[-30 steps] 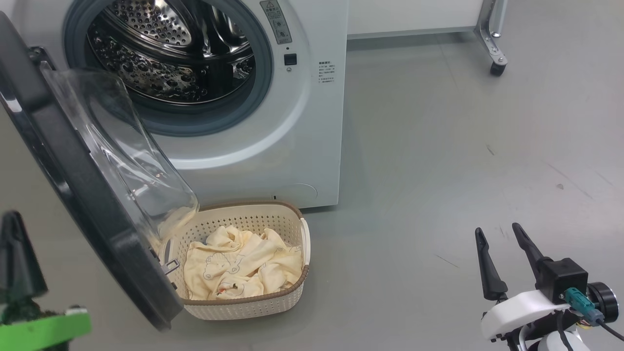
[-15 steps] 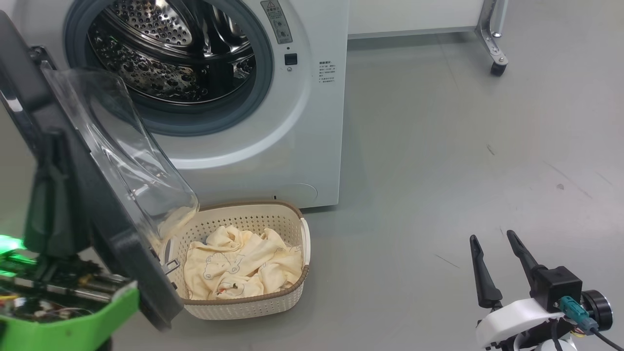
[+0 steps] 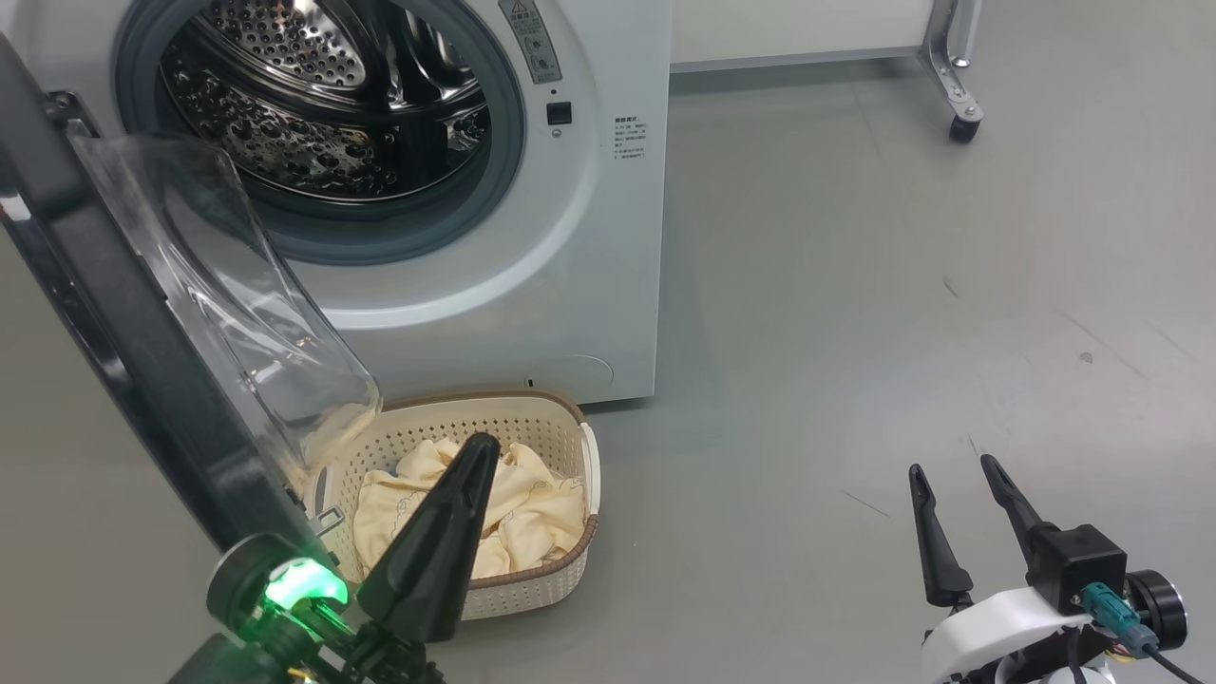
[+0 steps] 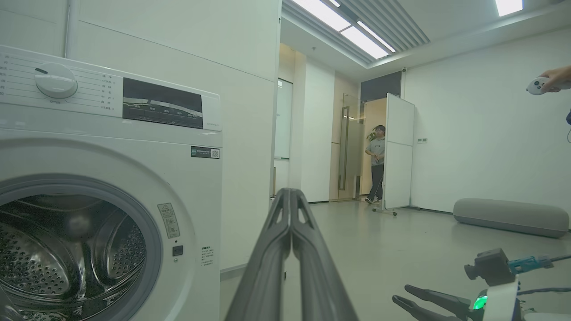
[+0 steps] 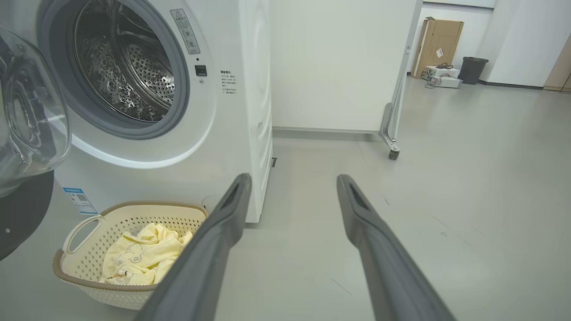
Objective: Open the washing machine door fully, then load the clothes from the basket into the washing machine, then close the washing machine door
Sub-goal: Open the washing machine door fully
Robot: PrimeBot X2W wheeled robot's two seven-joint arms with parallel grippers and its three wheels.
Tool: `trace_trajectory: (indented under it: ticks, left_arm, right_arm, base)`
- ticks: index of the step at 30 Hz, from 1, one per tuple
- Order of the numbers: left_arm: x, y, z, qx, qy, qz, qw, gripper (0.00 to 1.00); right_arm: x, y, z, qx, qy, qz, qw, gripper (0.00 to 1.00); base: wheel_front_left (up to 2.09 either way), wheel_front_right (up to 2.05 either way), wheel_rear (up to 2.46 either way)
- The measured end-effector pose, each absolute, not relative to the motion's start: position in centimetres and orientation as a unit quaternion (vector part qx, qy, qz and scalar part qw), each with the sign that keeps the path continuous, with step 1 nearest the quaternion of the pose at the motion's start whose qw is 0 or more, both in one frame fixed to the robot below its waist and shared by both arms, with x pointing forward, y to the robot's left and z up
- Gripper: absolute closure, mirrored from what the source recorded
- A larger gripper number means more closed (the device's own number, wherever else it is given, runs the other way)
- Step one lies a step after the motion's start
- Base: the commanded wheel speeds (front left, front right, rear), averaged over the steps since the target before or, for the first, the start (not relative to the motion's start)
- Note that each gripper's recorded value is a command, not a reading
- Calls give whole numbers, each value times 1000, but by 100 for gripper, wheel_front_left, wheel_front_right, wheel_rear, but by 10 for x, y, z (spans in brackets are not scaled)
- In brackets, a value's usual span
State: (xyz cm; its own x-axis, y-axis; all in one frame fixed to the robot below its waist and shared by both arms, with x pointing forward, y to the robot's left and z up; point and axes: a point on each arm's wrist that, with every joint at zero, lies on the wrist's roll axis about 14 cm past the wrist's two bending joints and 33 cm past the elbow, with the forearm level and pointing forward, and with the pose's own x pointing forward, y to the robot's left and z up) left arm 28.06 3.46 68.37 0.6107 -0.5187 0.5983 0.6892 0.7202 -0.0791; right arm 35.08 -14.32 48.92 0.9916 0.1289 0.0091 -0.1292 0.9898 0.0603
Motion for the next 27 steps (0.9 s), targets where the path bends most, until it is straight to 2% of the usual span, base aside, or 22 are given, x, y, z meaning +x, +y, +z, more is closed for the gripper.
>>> trace_trajectory:
  ticks: [10, 17, 27]
  left_arm:
    - [287, 23, 621, -153, -175, -347, 909, 100]
    - [307, 41, 575, -142, -109, -307, 935, 100]
    - [337, 69, 540, -130, -62, -254, 956, 100]
  right_arm:
    - [350, -144, 484, 32, 6, 63, 998, 0]
    - [350, -139, 475, 37, 20, 67, 997, 0]
    - [354, -138, 461, 47, 42, 60, 996, 0]
  base:
    - [0, 0, 0]
    - [0, 0, 0]
    - [0, 0, 0]
